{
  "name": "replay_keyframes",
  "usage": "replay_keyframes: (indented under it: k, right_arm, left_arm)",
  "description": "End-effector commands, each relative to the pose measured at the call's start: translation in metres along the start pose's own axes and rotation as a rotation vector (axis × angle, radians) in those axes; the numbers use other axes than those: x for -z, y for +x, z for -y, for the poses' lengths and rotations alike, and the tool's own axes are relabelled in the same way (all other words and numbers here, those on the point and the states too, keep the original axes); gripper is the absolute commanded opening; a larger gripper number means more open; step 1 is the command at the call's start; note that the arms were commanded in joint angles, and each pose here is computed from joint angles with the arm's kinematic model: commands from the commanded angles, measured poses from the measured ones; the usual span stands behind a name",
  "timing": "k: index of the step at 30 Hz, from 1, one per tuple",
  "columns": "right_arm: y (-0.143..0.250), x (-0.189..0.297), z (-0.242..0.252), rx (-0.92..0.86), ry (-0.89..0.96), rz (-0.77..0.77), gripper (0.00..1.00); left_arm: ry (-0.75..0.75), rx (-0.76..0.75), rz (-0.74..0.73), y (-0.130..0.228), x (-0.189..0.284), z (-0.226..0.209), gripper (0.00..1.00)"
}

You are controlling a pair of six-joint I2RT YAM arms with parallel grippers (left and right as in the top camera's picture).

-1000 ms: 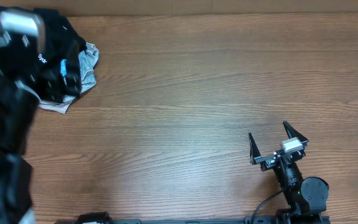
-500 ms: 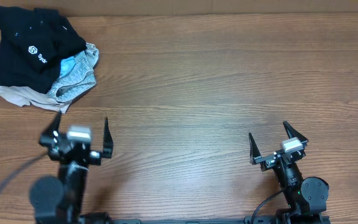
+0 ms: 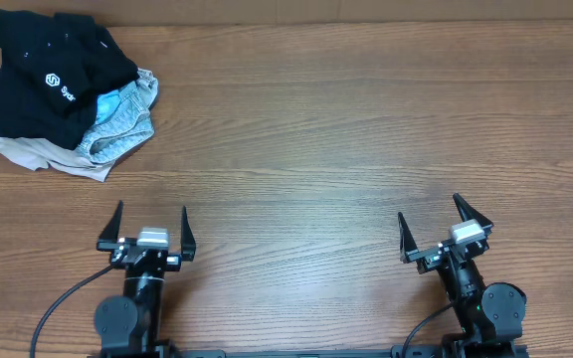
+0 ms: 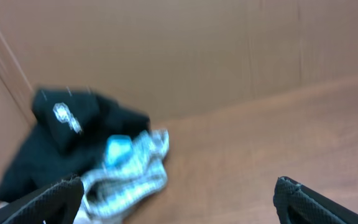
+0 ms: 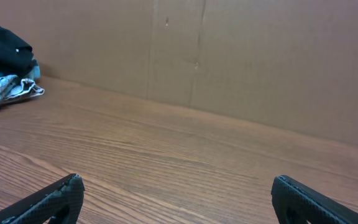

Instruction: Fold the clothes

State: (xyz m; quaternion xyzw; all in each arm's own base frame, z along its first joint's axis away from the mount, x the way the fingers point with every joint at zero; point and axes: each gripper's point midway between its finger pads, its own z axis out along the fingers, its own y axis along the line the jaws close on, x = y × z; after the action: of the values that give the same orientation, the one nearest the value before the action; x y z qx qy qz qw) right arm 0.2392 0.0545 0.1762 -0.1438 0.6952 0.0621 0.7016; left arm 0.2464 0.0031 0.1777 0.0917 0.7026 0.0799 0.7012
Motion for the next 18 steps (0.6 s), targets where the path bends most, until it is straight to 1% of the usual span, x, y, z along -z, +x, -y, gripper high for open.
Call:
replay_keyframes:
  k: [1,2,18]
  right_arm:
    - [0.0009,0.0001,-0.0004,-0.002,-0.001,0.007,1.0]
    - [0.0009,0.0001,-0.0004,-0.002,-0.001,0.007,1.0]
    - [0.0009,0.0001,-0.0004,-0.002,-0.001,0.007,1.0]
  left_arm:
    - [0.001,-0.011,-0.049,0.0156,0.0001,0.0026,1.0]
    - [0.008,-0.006,-0.067,0.0201,0.0004,0.0042,1.0]
    - [0.016,-0.007,-0.064,0.0191,0.0002,0.0063,1.0]
